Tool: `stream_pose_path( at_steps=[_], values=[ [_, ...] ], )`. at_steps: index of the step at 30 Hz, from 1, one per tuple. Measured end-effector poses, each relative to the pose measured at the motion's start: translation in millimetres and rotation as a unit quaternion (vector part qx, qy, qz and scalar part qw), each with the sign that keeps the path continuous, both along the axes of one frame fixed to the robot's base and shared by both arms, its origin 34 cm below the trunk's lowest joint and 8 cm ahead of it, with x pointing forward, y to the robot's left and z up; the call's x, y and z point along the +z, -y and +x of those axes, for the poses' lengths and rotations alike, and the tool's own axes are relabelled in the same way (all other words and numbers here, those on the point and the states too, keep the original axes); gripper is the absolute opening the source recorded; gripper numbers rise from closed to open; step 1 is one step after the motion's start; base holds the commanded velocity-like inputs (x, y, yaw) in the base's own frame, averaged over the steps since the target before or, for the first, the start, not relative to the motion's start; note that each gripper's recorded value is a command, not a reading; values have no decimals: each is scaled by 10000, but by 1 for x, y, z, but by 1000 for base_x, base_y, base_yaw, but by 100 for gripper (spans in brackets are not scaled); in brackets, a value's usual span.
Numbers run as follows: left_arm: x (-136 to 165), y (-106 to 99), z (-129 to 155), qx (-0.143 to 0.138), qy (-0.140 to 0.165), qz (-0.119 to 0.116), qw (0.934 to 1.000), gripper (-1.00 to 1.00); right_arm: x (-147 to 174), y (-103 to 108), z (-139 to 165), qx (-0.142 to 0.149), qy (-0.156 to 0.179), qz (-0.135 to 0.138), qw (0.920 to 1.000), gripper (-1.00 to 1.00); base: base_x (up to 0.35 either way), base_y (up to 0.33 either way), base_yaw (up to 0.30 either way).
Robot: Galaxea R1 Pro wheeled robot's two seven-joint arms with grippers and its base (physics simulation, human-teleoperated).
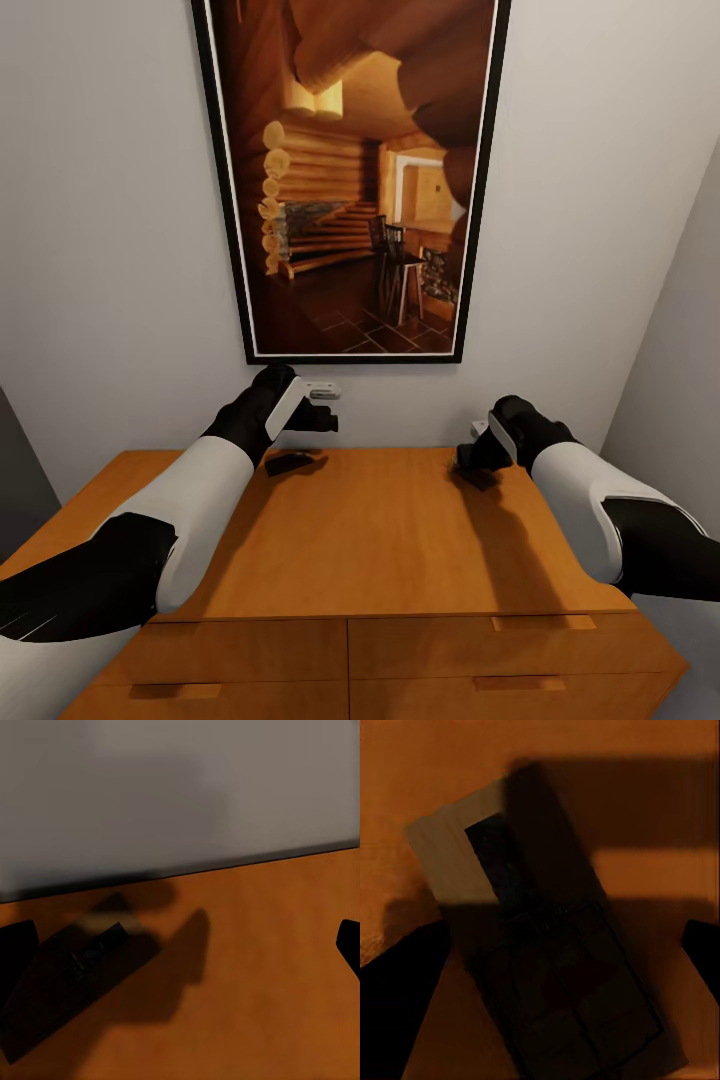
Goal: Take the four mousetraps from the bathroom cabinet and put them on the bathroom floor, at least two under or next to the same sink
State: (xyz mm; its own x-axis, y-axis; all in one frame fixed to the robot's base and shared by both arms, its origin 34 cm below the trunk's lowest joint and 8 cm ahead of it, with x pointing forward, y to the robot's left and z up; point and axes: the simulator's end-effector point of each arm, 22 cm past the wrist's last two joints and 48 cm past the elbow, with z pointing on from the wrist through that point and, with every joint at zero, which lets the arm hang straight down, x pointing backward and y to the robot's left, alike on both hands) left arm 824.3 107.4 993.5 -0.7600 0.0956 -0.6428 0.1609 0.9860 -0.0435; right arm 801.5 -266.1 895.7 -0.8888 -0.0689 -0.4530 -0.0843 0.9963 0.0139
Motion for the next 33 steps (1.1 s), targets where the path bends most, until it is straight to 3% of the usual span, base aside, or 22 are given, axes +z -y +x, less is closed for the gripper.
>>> stream_pose_path(
  at_steps=[16, 26, 27, 33],
  values=[
    [0, 0, 0, 1, 0, 0, 10000, 100, 2, -3, 1, -51, 8, 166, 9998, -100, 0, 0, 0],
    [2, 0, 1, 1, 27, 3, 10000, 100, 3, 16, -9, -289, -245, 292, 9989, -100, 0, 0, 0],
    [2, 0, 1, 1, 30, 4, 10000, 100, 10, 29, -5, -299, -143, 57, 9994, -100, 0, 0, 0],
    [2, 0, 1, 4, 33, 3, 10000, 100, 46, 34, 15, -335, 359, 30, 9988, -100, 0, 0, 0]
  ],
)
